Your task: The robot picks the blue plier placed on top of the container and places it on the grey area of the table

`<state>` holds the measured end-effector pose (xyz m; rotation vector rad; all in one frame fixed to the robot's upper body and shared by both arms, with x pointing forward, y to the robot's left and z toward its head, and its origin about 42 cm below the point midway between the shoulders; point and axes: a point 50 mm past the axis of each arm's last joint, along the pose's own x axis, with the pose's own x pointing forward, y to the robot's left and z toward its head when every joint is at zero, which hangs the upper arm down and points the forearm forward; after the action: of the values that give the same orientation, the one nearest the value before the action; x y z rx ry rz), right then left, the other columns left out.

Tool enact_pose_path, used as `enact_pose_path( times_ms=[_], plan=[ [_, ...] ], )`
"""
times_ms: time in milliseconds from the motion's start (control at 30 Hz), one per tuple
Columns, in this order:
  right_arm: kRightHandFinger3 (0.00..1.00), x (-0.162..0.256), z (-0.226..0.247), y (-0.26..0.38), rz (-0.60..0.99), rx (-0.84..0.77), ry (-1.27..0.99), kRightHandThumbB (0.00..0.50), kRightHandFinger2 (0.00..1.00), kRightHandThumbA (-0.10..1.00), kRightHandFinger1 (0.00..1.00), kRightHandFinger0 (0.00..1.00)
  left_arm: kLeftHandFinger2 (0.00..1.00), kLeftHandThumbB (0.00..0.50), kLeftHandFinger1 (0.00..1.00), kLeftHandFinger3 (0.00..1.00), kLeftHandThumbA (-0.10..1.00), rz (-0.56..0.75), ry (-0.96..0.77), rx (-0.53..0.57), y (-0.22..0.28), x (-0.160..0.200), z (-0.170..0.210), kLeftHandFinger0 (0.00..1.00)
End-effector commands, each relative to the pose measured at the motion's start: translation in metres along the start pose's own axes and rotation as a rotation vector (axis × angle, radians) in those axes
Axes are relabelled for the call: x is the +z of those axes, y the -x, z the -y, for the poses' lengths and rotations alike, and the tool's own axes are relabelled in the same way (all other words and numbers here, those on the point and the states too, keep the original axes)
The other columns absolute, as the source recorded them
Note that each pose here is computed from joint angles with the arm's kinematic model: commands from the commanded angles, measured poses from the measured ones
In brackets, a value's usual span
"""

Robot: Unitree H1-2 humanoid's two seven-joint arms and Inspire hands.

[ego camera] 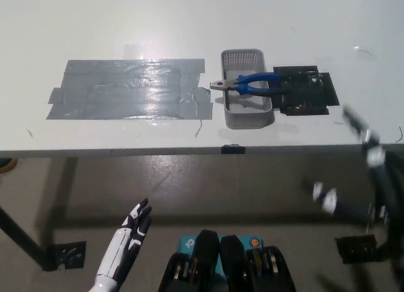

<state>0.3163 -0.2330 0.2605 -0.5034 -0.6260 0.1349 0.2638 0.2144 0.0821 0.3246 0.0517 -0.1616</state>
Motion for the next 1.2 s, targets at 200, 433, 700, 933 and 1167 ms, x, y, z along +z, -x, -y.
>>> enact_pose_path(
  times_ms=[200,433,700,933,1167],
  plan=[
    [1.00,0.005,0.027,-0.161,-0.191,0.301,0.160,0.302,1.00,0.91,1.00,1.00,1.00,0.299,1.00,1.00,1.00,0.079,-0.028,0.017,-0.009,0.019,-0.009,1.00],
    [1.00,-0.012,0.007,-0.231,-0.337,0.416,0.238,0.366,1.00,0.88,1.00,1.00,1.00,0.284,1.00,1.00,1.00,0.087,-0.023,0.019,-0.010,0.022,-0.012,1.00],
    [1.00,-0.018,-0.020,-0.275,-0.401,0.565,0.386,0.354,1.00,0.88,1.00,1.00,1.00,0.288,1.00,1.00,1.00,0.098,-0.029,0.013,-0.011,0.025,-0.011,1.00],
    [1.00,-0.010,-0.043,-0.287,-0.427,0.655,0.531,0.357,1.00,0.93,1.00,1.00,1.00,0.297,1.00,1.00,1.00,0.105,-0.035,0.009,-0.012,0.028,-0.010,1.00],
    [1.00,-0.012,-0.050,-0.293,-0.431,0.718,0.591,0.422,1.00,0.98,1.00,1.00,1.00,0.294,1.00,1.00,1.00,0.109,-0.062,-0.005,-0.013,0.032,-0.009,1.00]
  ],
)
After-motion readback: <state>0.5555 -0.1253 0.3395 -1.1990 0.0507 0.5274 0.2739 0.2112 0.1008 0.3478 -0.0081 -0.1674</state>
